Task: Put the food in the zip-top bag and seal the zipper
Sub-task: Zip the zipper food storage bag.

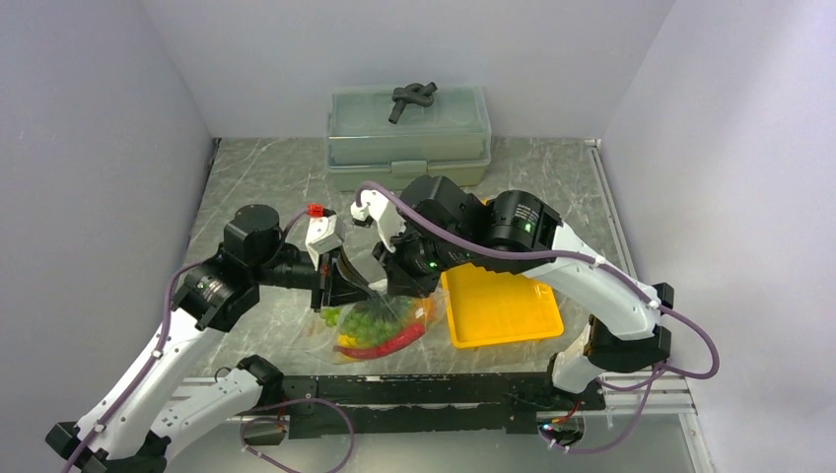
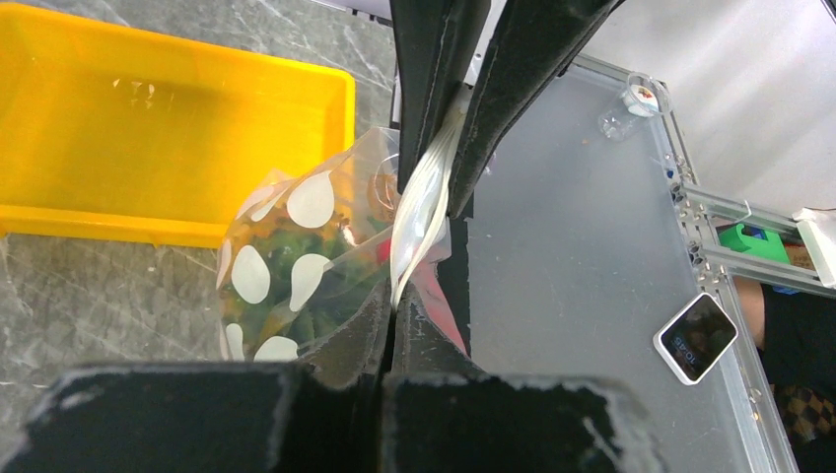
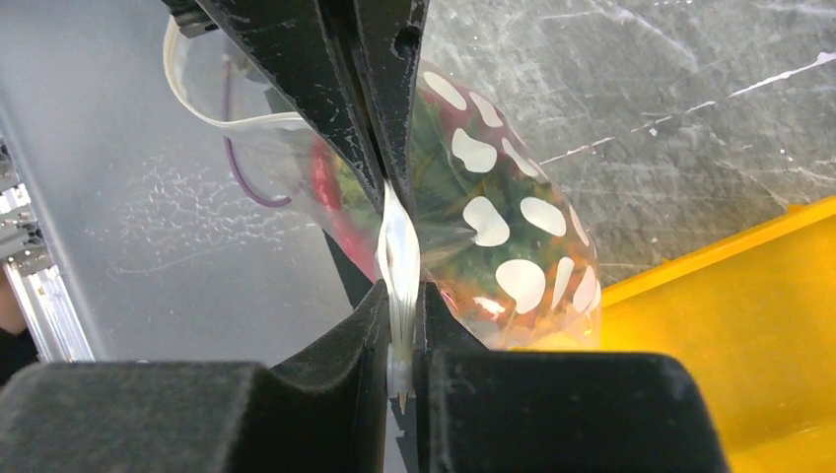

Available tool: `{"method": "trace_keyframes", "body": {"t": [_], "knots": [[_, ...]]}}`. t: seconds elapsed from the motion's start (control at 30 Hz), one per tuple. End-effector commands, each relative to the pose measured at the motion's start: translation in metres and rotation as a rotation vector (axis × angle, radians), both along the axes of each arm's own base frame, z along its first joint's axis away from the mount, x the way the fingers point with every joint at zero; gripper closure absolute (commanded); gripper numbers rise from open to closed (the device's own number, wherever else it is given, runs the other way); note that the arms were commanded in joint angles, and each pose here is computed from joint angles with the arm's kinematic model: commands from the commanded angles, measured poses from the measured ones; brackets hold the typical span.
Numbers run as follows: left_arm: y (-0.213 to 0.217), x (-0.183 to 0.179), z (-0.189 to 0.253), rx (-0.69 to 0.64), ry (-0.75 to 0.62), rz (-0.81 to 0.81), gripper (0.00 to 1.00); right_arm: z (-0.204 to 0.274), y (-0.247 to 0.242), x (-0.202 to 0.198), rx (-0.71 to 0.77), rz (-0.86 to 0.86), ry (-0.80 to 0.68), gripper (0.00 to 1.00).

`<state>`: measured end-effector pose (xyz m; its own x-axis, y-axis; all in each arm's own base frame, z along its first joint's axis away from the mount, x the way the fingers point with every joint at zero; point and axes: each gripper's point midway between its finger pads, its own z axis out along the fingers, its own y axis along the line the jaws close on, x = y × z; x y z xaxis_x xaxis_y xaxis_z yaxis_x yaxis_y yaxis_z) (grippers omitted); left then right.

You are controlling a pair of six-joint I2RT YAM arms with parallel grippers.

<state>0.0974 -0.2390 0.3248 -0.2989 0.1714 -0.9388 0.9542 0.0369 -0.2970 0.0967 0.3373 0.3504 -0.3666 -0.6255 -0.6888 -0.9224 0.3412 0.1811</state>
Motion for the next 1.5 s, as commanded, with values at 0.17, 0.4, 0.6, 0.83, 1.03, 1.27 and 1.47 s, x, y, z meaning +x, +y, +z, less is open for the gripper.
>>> {"method": "trace_keyframes", "body": {"t": [0.17,0.4,0.6,0.83,1.03,1.27,1.47], "knots": [[0.003,-0.012,0.012,-0.045,-0.078,-0.057,1.00,0.017,-0.013,0.014,0.137,-0.053,-0.133,0.41],[0.003,-0.017,0.013,-0.053,-0.072,-0.090,1.00,0.041,-0.027,0.006,0.359,-0.010,-0.243,0.24],[0.004,-0.026,0.017,-0.069,-0.073,-0.129,1.00,0.046,-0.041,-0.006,0.569,0.033,-0.334,0.13],[0.004,-0.029,0.017,-0.074,-0.069,-0.149,1.00,0.043,-0.036,-0.007,0.589,0.079,-0.379,0.14],[0.005,-0.029,0.018,-0.077,-0.073,-0.150,1.00,0.040,-0.020,-0.014,0.589,0.153,-0.357,0.17],[0.005,-0.031,0.019,-0.080,-0.077,-0.155,1.00,0.032,-0.010,-0.018,0.575,0.201,-0.336,0.24],[0.006,-0.033,0.020,-0.085,-0.081,-0.163,1.00,0.026,-0.003,-0.020,0.562,0.233,-0.320,0.41]]}}
